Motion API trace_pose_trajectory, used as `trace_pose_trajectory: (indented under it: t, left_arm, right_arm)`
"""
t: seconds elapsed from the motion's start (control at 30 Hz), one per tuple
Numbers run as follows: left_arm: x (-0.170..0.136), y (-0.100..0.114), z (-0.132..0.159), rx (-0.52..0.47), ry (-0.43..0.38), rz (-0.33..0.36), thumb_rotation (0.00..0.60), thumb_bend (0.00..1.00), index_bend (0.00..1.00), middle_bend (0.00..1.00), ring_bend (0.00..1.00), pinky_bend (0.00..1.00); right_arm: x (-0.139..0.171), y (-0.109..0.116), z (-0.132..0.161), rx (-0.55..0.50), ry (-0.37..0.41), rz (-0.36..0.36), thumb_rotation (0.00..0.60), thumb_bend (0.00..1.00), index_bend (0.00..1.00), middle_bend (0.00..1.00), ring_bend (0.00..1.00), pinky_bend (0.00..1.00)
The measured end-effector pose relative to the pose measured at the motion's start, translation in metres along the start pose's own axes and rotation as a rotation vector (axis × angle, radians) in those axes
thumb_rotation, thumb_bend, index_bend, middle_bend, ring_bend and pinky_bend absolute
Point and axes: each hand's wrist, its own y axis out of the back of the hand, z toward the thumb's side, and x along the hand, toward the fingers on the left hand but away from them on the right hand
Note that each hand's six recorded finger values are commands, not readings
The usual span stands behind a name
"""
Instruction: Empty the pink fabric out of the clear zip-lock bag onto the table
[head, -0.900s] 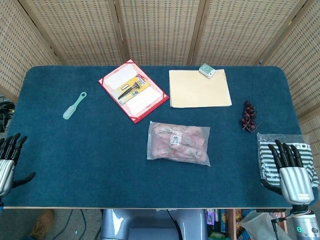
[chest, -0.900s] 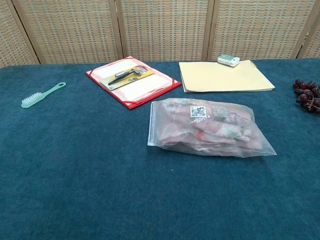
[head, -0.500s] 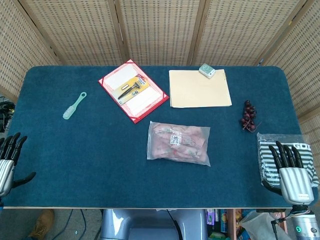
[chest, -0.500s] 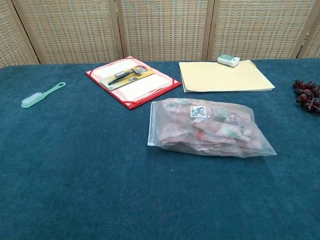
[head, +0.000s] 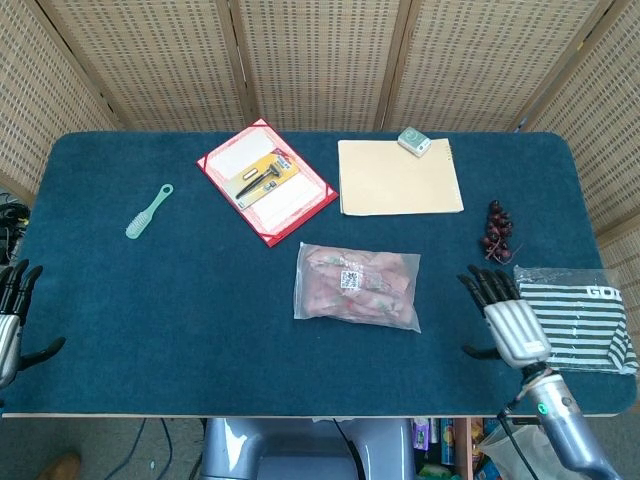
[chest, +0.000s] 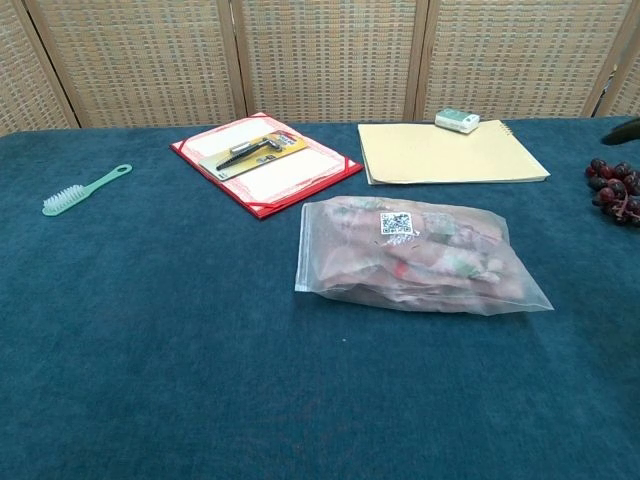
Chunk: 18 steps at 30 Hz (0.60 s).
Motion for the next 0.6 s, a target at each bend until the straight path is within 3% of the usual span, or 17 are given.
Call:
trace_pose_trajectory:
  t: [0.33, 0.6]
  left_arm:
    - [0.009, -0.006, -0.005, 0.018, 0.028, -0.006, 0.6, 0.1, 0.0, 0.0, 0.0, 0.0]
    - [0.012, -0.007, -0.008, 0.031, 0.053, 0.003, 0.6, 0.1, 0.0, 0.0, 0.0, 0.0]
  right_arm:
    - [-0.064, -0.021, 0.055, 0.07, 0.029, 0.098, 0.6, 0.0, 0.0, 0.0, 0.0, 0.0]
    - [-0.1, -0.037, 0.105, 0.043, 0.031, 0.177, 0.6, 0.0, 0.0, 0.0, 0.0, 0.0]
